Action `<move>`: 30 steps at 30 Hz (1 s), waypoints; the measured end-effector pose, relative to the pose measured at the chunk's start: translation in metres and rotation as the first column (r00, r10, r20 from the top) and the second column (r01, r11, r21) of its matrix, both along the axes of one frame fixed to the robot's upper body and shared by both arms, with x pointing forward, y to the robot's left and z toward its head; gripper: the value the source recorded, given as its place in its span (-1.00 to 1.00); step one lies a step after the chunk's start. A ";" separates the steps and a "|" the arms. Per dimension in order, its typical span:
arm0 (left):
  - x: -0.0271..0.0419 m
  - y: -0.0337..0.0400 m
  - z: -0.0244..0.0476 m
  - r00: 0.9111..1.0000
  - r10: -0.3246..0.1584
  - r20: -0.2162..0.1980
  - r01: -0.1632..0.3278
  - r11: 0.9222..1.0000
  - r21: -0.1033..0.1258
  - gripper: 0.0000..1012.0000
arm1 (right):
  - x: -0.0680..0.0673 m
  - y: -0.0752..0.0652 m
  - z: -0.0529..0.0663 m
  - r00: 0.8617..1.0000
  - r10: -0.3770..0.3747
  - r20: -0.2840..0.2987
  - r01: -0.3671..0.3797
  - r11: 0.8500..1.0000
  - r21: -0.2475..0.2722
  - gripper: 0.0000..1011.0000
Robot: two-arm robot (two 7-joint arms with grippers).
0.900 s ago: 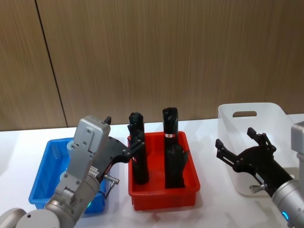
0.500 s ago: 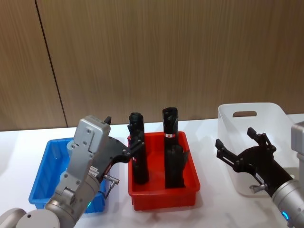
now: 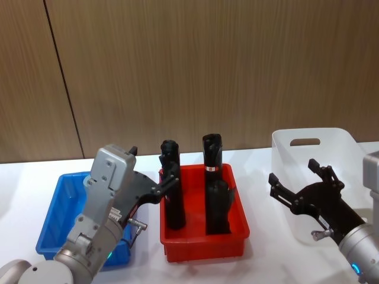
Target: Pick the cotton swabs from the blue box and place them into the white box.
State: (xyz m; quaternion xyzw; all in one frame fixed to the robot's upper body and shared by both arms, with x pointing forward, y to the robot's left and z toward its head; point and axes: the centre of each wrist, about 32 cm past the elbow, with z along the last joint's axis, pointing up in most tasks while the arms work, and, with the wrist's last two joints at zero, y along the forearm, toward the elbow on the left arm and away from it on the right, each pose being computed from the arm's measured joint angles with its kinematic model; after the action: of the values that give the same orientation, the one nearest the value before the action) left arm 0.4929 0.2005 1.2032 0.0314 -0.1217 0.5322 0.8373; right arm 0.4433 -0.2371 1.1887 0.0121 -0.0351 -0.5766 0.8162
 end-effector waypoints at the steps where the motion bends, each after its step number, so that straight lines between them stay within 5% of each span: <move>1: 0.0004 0.0013 -0.0003 1.000 0.001 -0.007 -0.001 1.000 0.000 0.98 | 0.000 0.000 0.000 1.000 0.000 0.000 0.000 1.000 0.000 0.98; 16: 0.0030 0.0284 0.0037 0.988 0.069 -0.142 -0.071 0.997 -0.011 0.98 | 0.000 0.000 0.000 1.000 0.000 0.000 0.000 1.000 0.000 0.98; 24: 0.0017 0.0454 0.0041 0.964 0.142 -0.225 -0.152 0.988 -0.025 0.98 | 0.000 0.000 0.000 1.000 0.000 0.000 0.000 1.000 0.000 0.98; 30: 0.0002 0.0564 0.0023 0.935 0.196 -0.295 -0.216 0.976 -0.034 0.98 | 0.000 0.000 0.000 1.000 0.000 0.000 0.000 1.000 0.000 0.98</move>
State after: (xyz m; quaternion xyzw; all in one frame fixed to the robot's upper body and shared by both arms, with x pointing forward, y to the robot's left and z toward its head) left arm 0.4930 0.2569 1.2054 0.0940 0.0242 0.6103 0.7862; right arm 0.4433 -0.2371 1.1887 0.0121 -0.0351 -0.5766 0.8162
